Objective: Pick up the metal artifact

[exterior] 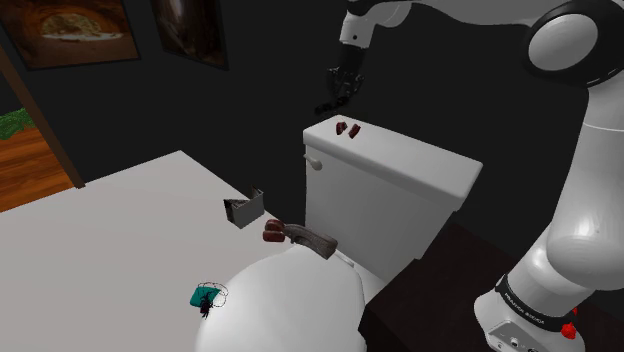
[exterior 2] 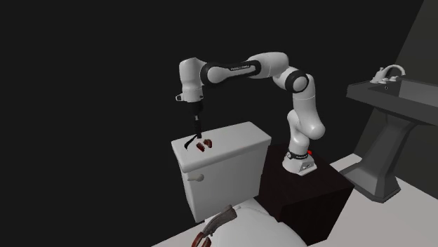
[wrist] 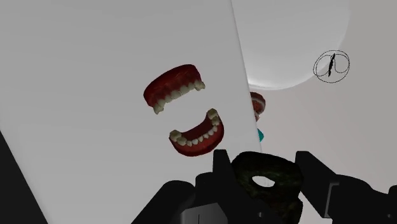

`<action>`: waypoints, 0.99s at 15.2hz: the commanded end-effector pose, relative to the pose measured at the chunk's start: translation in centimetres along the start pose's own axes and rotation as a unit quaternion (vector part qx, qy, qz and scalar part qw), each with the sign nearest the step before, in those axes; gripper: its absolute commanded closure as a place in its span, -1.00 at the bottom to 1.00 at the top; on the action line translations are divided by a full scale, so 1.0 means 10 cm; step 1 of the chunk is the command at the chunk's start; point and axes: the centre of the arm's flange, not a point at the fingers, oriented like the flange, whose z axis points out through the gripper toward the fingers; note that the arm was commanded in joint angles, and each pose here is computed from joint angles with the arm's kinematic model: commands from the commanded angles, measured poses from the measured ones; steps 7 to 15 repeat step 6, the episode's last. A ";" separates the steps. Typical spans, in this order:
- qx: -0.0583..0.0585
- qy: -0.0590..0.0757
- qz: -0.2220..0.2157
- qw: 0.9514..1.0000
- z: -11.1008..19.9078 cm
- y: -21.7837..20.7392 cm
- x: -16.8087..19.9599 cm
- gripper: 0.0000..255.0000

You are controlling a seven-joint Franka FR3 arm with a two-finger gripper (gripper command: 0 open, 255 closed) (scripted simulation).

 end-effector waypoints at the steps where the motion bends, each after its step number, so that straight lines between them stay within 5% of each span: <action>1: 0.000 0.000 0.000 1.000 -0.10 -0.02 0.00 1.00; 15: 0.000 0.000 0.000 1.000 -0.27 -0.06 -0.01 1.00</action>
